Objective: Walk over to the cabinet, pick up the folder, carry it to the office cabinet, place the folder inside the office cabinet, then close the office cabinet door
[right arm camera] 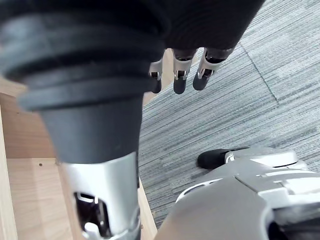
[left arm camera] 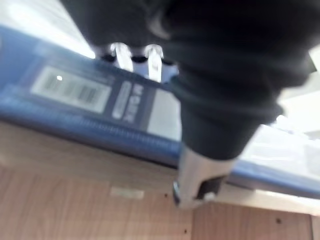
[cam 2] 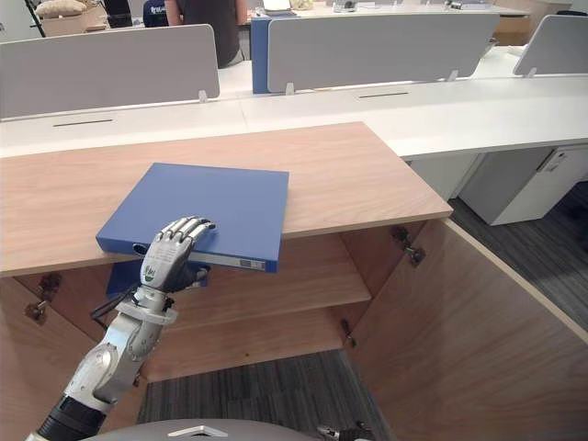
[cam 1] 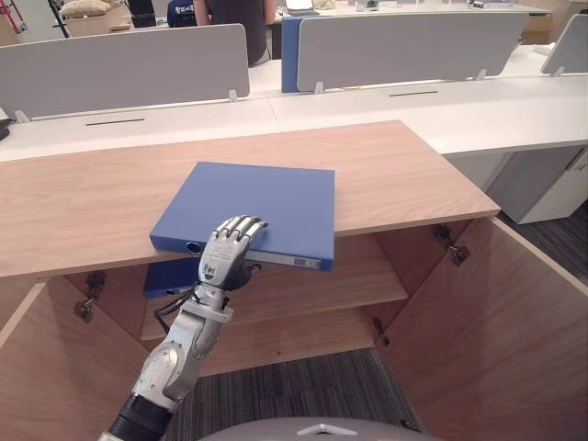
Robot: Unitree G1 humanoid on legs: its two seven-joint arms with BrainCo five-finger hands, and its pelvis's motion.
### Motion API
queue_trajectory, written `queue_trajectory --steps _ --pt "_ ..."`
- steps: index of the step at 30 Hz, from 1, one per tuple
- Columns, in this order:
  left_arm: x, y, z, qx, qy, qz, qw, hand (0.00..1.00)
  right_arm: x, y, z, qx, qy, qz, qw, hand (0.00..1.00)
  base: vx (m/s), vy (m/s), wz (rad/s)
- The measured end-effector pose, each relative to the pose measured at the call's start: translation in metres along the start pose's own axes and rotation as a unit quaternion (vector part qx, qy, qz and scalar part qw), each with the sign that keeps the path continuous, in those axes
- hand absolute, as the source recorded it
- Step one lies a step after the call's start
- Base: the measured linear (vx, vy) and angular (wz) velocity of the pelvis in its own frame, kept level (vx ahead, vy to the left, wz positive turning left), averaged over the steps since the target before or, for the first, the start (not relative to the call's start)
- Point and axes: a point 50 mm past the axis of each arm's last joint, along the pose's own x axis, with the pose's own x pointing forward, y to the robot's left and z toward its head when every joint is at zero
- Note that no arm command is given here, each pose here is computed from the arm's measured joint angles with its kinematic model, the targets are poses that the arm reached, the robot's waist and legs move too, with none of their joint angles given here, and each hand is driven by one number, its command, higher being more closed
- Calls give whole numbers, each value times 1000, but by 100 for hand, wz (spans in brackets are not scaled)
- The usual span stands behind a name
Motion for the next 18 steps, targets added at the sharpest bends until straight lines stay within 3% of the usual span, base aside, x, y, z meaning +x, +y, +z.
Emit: queue_trajectory --steps 18 --pt "10 6 1 11 -13 30 999 100 0 -2 0 24 3 -4 1000 0 0 0 -1"
